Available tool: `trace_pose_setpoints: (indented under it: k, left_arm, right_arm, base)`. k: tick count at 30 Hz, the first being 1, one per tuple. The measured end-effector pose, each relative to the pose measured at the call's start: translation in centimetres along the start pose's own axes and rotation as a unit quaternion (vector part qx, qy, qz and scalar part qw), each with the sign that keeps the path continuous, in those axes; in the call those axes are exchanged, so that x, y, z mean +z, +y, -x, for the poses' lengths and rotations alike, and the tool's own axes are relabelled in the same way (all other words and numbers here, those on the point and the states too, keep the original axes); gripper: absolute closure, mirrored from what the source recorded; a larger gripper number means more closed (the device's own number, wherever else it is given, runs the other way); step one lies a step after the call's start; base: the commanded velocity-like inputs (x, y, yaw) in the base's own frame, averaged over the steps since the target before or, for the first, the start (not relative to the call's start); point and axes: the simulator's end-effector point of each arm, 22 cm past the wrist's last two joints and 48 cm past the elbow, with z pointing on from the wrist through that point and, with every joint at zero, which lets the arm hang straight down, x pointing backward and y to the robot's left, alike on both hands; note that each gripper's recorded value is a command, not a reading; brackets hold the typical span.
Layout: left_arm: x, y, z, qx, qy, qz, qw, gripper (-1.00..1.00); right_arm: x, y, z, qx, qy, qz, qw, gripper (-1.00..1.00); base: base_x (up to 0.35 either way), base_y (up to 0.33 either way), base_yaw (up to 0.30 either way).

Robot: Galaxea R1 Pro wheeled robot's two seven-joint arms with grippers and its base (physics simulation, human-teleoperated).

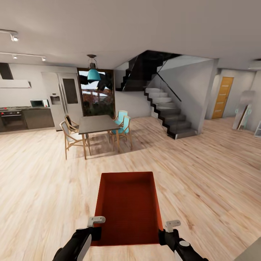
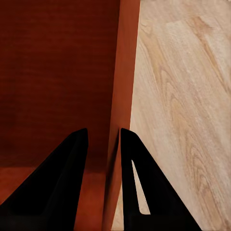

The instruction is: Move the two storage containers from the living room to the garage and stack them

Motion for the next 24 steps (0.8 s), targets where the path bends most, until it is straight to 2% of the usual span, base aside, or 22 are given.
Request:
trace_pose_setpoints:
  k: [24]
  left_arm:
    - [-0.01, -0.03, 0.01, 0.001, 0.000, 0.000, 1.0000, 1.00]
  right_arm:
    - [0.00, -0.03, 0.00, 0.000, 0.000, 0.000, 1.0000, 1.00]
  base:
    - [0.325, 0.000, 0.000]
